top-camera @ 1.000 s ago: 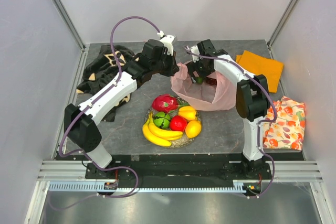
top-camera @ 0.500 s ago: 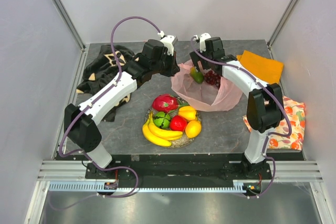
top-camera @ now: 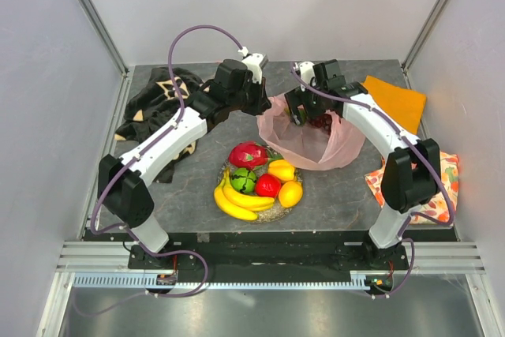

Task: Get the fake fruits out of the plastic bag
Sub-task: Take out the fake fruit from the plastic bag.

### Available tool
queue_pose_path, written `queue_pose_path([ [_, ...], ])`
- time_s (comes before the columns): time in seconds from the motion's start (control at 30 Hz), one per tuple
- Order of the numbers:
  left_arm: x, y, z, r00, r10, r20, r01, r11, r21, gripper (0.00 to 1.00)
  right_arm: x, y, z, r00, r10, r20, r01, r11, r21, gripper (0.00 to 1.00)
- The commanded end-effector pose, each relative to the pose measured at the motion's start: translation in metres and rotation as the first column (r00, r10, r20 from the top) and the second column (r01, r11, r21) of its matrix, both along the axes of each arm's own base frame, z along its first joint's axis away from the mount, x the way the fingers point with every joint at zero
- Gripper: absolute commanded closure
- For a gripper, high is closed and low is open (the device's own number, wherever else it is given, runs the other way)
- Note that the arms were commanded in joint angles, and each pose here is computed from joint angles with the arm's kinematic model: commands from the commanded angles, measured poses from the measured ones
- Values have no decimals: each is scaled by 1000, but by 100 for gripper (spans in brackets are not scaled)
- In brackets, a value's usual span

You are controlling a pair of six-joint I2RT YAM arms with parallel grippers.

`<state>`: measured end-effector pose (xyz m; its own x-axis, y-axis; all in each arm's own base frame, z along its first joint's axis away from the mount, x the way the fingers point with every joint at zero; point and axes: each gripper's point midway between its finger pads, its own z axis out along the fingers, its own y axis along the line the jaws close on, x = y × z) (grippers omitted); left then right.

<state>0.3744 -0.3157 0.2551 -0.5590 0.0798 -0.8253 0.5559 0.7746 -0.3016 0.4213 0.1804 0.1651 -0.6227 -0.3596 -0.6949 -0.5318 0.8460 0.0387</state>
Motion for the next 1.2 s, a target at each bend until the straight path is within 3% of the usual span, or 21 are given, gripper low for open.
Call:
queue_pose_path([
  [0.0,7,-9,23,999,-9,40,11,998,-59,98,-12,8,-24,992,38,-124,-37,999,11,5],
  [0.13,7,-8,25,999,-8,49,11,998,-54,99,-1,12,-47,984,11,-179,-11,1000,1,7],
  [0.4,6,-8,24,999,-12,50,14,999,-51,98,34,4,-69,988,-31,-154,16,995,-94,2],
  [0.8,6,-8,22,999,-15,47,18,999,-49,98,70,11,-103,991,-51,-125,37,992,-117,2],
  [1.17,5,-8,21,999,-14,43,16,999,-50,99,81,9,-92,993,-112,-34,107,987,-116,3],
])
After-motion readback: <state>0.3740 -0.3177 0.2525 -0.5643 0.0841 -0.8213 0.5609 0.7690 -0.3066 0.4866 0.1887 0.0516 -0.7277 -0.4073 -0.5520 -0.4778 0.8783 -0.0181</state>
